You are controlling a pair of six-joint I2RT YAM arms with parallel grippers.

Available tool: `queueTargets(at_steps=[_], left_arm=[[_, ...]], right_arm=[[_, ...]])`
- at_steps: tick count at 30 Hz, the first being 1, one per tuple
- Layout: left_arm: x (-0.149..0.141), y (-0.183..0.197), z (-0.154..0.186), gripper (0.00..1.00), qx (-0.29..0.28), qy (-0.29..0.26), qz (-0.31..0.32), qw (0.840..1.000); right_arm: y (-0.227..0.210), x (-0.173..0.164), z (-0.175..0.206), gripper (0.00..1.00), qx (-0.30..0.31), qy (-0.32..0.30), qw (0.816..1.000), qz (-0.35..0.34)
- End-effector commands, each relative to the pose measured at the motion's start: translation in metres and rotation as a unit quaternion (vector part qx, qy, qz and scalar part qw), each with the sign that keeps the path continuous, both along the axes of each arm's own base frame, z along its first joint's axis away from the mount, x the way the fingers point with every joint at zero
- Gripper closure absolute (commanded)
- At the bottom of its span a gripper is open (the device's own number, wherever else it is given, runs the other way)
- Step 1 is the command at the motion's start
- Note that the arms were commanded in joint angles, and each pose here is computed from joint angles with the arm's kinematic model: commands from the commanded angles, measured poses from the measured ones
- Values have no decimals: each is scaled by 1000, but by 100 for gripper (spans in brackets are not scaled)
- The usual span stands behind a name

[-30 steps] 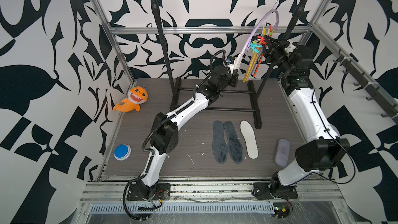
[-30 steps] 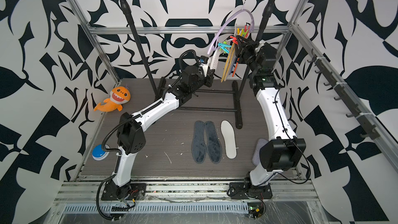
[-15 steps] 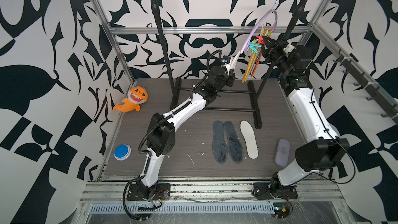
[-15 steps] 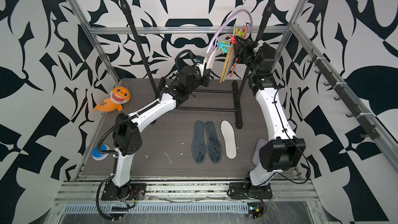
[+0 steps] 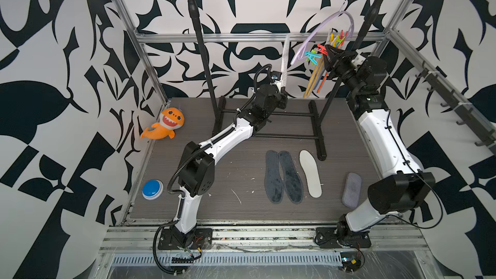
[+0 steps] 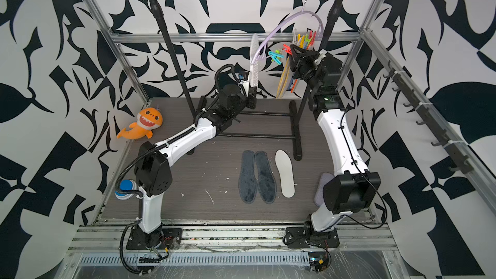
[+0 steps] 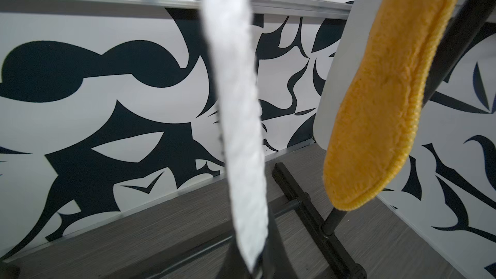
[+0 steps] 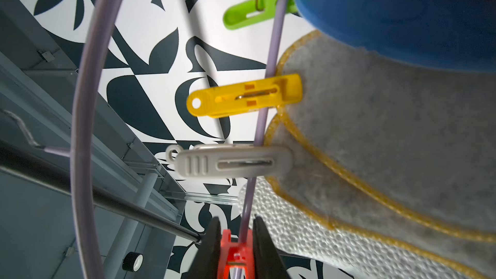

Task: Take the shoe insoles off the hanger
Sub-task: Open the clamp at the hanger.

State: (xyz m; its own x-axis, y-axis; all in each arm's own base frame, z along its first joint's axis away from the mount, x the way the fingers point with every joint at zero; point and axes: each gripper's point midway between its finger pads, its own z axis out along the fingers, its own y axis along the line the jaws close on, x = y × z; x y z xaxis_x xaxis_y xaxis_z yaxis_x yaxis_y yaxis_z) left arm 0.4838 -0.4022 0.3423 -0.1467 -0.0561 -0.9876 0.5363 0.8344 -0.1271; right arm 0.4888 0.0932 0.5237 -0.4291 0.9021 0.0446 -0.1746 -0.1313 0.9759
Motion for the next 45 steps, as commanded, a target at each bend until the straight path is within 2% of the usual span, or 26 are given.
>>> queueTargets(at_steps=[1, 6, 13, 18, 32, 39, 45], left_arm=[[-3, 16, 32, 100, -30, -23, 16, 999], [-6, 19, 29, 100, -30, -21, 15, 999], [-17, 24, 21, 100, -26, -13, 0, 1000], [-30, 29, 11, 100, -21, 0, -13, 1000], [-76, 60, -30, 100, 26, 64, -31, 997], [-107, 79, -67, 100, 71, 127, -37, 989], [-141, 101, -109, 100, 119, 196, -31, 973]], right_arm=[[1, -28, 46, 77, -2, -69, 998, 2], [-1, -29, 39, 71, -4, -60, 998, -7], [-3, -34, 32, 51, -18, -53, 998, -14], [-5, -48, 29, 44, -49, -57, 997, -24], [-50, -118, 7, 41, -160, -45, 980, -107], [-56, -163, -23, 39, -274, -30, 953, -122], [-53, -181, -63, 40, -351, -4, 931, -103]])
